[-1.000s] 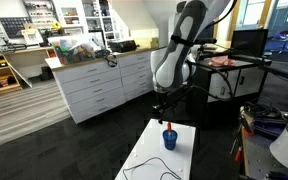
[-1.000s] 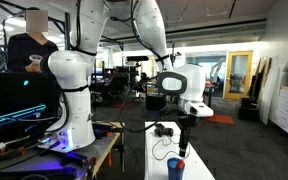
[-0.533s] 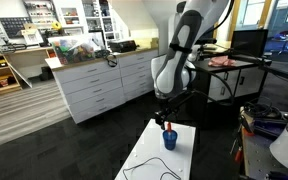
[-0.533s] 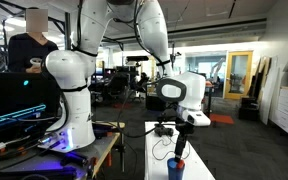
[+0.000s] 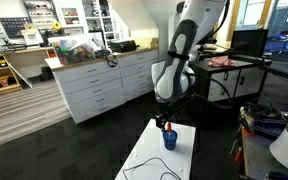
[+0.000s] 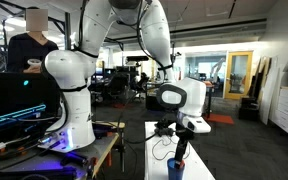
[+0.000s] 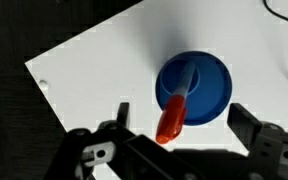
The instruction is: Put the orange marker on the table
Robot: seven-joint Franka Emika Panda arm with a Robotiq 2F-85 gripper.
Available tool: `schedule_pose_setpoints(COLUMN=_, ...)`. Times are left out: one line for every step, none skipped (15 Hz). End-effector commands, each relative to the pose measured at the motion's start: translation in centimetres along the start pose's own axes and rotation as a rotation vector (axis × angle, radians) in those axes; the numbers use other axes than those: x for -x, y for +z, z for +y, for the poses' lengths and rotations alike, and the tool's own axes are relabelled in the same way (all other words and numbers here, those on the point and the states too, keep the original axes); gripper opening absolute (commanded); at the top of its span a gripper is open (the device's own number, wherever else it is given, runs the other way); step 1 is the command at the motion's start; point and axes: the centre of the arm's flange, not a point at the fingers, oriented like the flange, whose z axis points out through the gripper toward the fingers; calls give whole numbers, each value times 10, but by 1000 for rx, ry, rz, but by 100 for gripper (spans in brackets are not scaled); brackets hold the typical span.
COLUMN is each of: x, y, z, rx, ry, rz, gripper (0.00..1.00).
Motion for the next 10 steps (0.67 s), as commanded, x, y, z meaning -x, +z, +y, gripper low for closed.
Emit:
schedule_pose_setpoints(x=-9, y=5, z=10, rx=-2, ry=1, rz=37, gripper=100)
schedule_pose_setpoints(x=-11, y=5, z=12, rx=-4, ry=5, rz=44, gripper=100)
schedule_pose_setpoints(x=-13, y=4, z=14, rx=-6, ry=10, rz=48, gripper=100)
schedule_pose_setpoints(x=-14, y=4, z=15, rx=-8, ry=14, rz=54, gripper=100)
schedule_pose_setpoints(x=-16, y=4, z=16, rx=-10, ry=16, rz=57, gripper=100)
schedule_pose_setpoints(x=-17, y=4, z=17, rx=-12, ry=19, rz=59, gripper=100)
schedule_pose_setpoints(x=-18, y=4, z=18, rx=-16, ry=24, rz=60, gripper=100)
schedule_pose_setpoints(x=-18, y=4, z=17, rx=-20, ry=28, rz=60, gripper=100)
schedule_pose_setpoints(x=-18, y=4, z=17, rx=-26, ry=34, rz=59, gripper=100)
schedule_pose_setpoints(x=-18, y=5, z=15, rx=-29, ry=38, rz=56, gripper=100)
